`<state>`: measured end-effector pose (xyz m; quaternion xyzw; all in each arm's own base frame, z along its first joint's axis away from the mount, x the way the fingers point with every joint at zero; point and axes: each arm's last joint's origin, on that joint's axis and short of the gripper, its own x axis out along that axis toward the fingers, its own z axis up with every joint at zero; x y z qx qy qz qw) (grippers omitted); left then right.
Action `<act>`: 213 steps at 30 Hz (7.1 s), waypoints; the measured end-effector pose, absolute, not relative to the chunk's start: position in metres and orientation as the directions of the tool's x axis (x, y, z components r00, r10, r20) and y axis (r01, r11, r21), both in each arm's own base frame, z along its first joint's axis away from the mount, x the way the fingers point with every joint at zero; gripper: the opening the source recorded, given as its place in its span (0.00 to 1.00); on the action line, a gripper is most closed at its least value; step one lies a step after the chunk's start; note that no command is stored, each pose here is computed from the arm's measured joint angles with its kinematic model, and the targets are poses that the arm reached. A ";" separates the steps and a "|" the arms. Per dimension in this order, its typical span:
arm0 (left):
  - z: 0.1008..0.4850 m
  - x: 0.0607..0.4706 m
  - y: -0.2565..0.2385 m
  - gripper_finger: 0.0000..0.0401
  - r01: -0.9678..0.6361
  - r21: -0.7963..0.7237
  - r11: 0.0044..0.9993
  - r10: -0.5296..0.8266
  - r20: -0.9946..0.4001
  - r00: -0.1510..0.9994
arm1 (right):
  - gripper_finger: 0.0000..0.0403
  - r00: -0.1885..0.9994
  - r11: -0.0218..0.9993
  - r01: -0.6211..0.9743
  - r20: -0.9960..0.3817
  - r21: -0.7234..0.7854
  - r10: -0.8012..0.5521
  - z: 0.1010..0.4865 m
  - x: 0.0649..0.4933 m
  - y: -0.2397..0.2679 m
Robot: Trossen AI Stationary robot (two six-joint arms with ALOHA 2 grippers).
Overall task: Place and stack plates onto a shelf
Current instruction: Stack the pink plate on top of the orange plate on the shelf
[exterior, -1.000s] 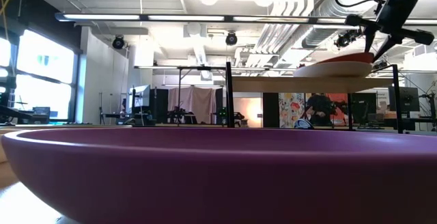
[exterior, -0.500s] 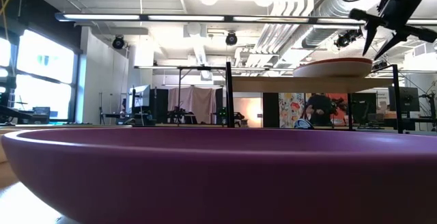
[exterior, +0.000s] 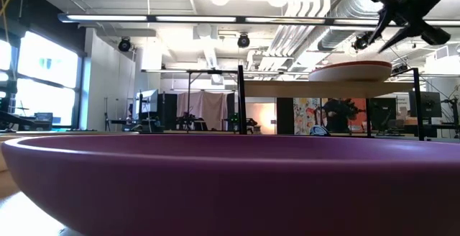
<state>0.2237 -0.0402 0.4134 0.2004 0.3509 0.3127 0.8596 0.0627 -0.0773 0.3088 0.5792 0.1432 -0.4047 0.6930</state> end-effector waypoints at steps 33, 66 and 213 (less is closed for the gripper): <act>0.311 0.217 -0.051 0.26 -0.414 0.197 0.889 0.329 -0.903 0.278 | 0.26 0.860 0.339 0.506 -0.496 0.794 -0.121 0.324 0.144 -0.028; 0.291 0.226 -0.053 0.26 -0.417 0.153 0.896 0.312 -0.884 0.348 | 0.26 0.469 0.829 0.271 -0.819 0.490 0.331 0.242 0.210 0.112; 0.294 0.238 -0.042 0.26 -0.416 0.121 0.901 0.307 -0.856 0.416 | 0.00 0.298 0.131 0.953 -0.778 0.272 -0.553 0.406 0.099 -0.069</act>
